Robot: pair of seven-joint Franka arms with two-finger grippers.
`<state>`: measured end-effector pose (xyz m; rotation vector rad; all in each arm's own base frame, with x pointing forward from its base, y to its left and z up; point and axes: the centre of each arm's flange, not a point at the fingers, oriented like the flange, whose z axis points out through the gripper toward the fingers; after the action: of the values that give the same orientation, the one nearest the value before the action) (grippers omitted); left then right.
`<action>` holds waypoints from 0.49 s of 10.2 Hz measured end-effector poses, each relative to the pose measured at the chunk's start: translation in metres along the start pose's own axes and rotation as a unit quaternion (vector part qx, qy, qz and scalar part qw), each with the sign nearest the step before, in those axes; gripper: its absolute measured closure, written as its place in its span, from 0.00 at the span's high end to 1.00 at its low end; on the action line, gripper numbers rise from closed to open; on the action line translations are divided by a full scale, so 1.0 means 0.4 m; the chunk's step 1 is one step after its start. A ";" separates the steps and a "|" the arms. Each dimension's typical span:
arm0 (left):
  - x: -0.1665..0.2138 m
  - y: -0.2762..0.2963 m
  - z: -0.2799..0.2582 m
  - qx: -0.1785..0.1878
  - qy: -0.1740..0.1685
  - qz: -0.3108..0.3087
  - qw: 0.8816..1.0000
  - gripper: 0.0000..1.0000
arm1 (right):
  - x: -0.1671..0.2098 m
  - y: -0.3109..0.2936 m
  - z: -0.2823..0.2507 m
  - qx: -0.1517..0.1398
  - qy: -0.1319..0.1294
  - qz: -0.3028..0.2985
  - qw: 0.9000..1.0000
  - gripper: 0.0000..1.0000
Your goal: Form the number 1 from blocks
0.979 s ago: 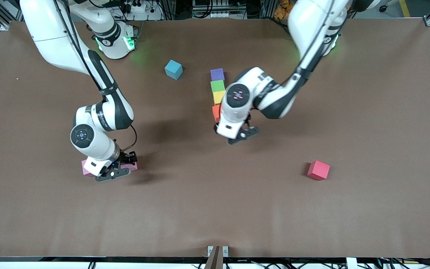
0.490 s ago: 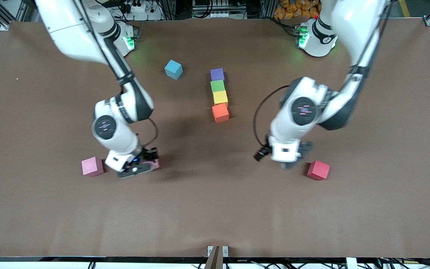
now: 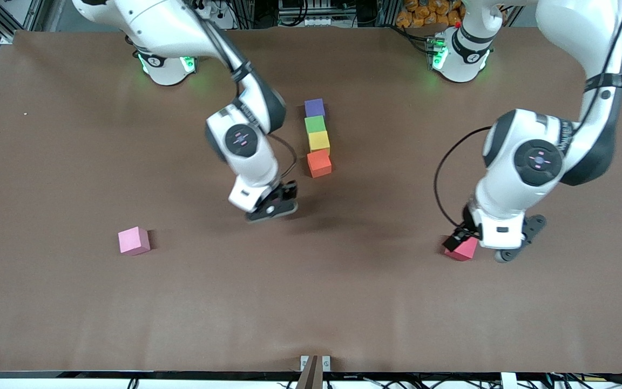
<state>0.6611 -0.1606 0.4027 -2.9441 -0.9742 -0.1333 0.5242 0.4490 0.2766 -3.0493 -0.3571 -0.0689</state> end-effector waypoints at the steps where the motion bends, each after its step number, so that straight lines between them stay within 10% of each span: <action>1: 0.030 -0.029 -0.002 0.003 0.000 0.016 1.000 1.00 | -0.025 -0.071 0.005 -0.003 -0.009 0.004 1.000 0.59; 5: 0.150 -0.152 -0.054 0.009 0.019 0.123 0.992 1.00 | -0.065 -0.205 0.071 -0.010 -0.019 -0.001 1.000 0.59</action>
<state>0.6713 -0.0774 0.4302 -3.0016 -0.5982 -0.1699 0.4809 0.5250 0.2520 -3.0745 -0.3627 -0.0154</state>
